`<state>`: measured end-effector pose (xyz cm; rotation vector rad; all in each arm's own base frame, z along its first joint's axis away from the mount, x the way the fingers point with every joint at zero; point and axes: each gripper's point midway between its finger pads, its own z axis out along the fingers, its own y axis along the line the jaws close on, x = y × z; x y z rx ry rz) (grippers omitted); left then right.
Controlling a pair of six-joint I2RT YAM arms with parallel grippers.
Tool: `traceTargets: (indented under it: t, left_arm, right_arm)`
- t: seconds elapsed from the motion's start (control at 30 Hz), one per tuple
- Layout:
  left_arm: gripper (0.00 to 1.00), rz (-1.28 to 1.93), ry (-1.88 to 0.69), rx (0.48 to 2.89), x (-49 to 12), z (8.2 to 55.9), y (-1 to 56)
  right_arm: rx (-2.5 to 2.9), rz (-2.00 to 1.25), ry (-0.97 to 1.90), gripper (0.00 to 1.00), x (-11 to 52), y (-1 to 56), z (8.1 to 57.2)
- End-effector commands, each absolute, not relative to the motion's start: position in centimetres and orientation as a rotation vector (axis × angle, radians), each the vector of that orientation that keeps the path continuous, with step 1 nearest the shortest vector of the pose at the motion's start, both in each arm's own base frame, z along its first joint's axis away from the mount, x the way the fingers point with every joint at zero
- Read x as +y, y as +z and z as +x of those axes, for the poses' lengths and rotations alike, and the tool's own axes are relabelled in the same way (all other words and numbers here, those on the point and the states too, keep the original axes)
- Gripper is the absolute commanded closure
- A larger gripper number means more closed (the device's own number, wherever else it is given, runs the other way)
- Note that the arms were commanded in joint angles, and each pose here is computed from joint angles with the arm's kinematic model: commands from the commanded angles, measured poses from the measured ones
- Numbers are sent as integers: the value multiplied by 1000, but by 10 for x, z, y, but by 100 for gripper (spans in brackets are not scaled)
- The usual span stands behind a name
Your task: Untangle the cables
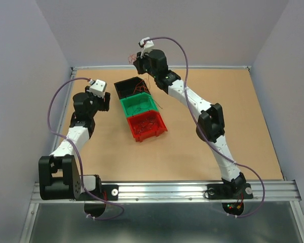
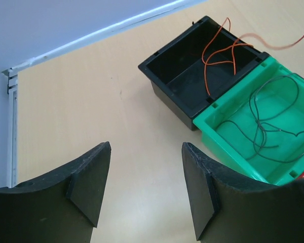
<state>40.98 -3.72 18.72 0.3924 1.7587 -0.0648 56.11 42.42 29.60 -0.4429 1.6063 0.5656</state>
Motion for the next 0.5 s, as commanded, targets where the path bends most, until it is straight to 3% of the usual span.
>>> traceTargets:
  t: [0.0,0.47]
  left_arm:
    - [31,370,-87,1634,-35,419,228]
    - [31,380,-82,1636,-33,417,226]
  right_arm:
    - [1502,-519,745,100,454,300,549]
    - [1705,-703,1033,99,494,164,522]
